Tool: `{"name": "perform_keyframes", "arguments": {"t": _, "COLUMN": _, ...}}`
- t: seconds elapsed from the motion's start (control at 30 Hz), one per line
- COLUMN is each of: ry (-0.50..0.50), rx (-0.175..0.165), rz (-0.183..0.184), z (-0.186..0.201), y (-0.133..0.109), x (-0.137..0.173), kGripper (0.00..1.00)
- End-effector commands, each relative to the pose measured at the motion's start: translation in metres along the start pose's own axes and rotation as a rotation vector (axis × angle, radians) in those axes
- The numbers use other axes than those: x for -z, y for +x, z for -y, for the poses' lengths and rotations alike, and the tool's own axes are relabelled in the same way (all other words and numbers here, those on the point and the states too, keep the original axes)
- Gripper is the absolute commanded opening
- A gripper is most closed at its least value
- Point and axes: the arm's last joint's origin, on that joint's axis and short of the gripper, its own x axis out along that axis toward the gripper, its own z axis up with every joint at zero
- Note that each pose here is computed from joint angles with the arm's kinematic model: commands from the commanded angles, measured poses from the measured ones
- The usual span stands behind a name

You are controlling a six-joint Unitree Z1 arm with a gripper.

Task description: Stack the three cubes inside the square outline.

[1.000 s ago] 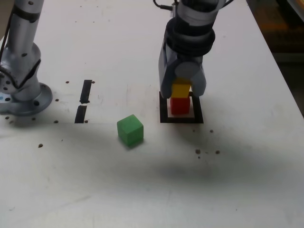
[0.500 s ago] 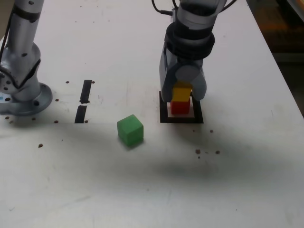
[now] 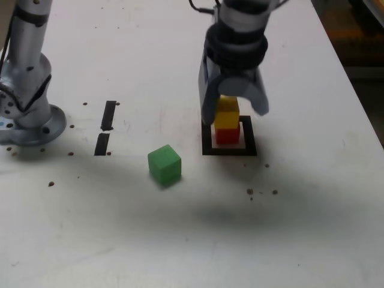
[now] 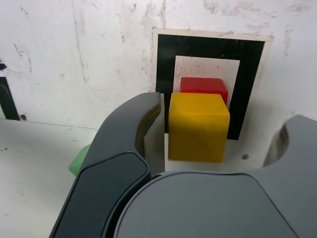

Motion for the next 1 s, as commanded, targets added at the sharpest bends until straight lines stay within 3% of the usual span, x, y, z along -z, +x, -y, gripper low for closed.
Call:
{"name": "perform_keyframes", "arguments": {"t": 0.0, "ry": 0.000, "rx": -0.008, "rz": 0.015, "z": -0.002, "y": -0.013, "x": 0.009, "kGripper": 1.00}}
{"name": "perform_keyframes", "arguments": {"t": 0.2, "ry": 0.032, "rx": -0.020, "rz": -0.019, "z": 0.002, "y": -0.035, "x": 0.044, "kGripper": 1.00}}
{"name": "perform_keyframes", "arguments": {"t": 0.43, "ry": 0.271, "rx": -0.006, "rz": -0.047, "z": 0.035, "y": -0.033, "x": 0.083, "kGripper": 1.00}}
{"name": "perform_keyframes", "arguments": {"t": 0.7, "ry": 0.456, "rx": -0.058, "rz": -0.113, "z": 0.066, "y": 0.006, "x": 0.110, "kGripper": 0.99}}
{"name": "perform_keyframes", "arguments": {"t": 0.8, "ry": 0.477, "rx": -0.058, "rz": -0.107, "z": 0.069, "y": 0.025, "x": 0.112, "kGripper": 0.99}}
{"name": "perform_keyframes", "arguments": {"t": 0.97, "ry": 0.494, "rx": -0.052, "rz": -0.068, "z": 0.070, "y": 0.045, "x": 0.112, "kGripper": 0.96}}
